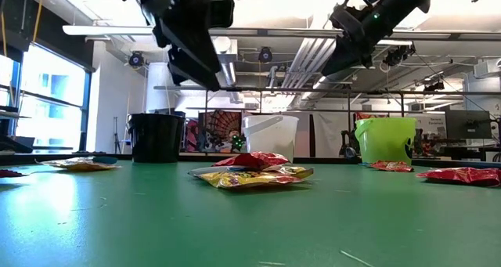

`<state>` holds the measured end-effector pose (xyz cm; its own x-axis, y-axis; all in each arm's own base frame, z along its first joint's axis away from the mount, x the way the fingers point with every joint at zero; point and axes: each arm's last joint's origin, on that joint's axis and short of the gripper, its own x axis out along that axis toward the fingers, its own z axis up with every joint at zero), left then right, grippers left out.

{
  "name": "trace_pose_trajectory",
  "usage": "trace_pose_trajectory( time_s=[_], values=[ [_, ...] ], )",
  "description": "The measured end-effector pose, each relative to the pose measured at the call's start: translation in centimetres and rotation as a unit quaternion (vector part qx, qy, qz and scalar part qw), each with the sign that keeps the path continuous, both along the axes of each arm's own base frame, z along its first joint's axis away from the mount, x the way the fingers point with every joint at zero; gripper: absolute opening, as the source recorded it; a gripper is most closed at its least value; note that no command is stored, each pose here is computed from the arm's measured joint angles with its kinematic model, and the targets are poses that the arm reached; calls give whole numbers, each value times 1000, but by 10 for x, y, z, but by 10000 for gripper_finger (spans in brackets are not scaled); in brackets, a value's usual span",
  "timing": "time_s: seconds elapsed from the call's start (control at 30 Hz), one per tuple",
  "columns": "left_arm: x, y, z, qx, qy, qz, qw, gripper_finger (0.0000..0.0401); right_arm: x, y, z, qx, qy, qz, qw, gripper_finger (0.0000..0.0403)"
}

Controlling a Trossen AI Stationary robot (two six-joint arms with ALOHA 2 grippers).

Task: Sort candy by brand, put in halloween buckets
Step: Put the red candy into the green bucket

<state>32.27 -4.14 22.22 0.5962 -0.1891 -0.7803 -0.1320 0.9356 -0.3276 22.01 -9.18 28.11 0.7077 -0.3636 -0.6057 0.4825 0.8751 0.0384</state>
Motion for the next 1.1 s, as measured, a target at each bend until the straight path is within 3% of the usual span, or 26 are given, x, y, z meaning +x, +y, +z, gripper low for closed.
trace_pose_trajectory(
  time_s=[0.2, 0.63, 1.1],
  values=[
    [7, -3, -12, -11, 10, 28, 1000, 178, 0, 0, 0, -5, 3, 4, 1000, 0],
    [23, -5, -37, -11, 11, 28, 999, 187, 0, 1, 0, 3, 0, 9, 1000, 0],
    [23, -4, -38, 6, 12, 32, 999, 186, 0, 1, 0, 2, 0, 8, 1000, 0]
  ],
)
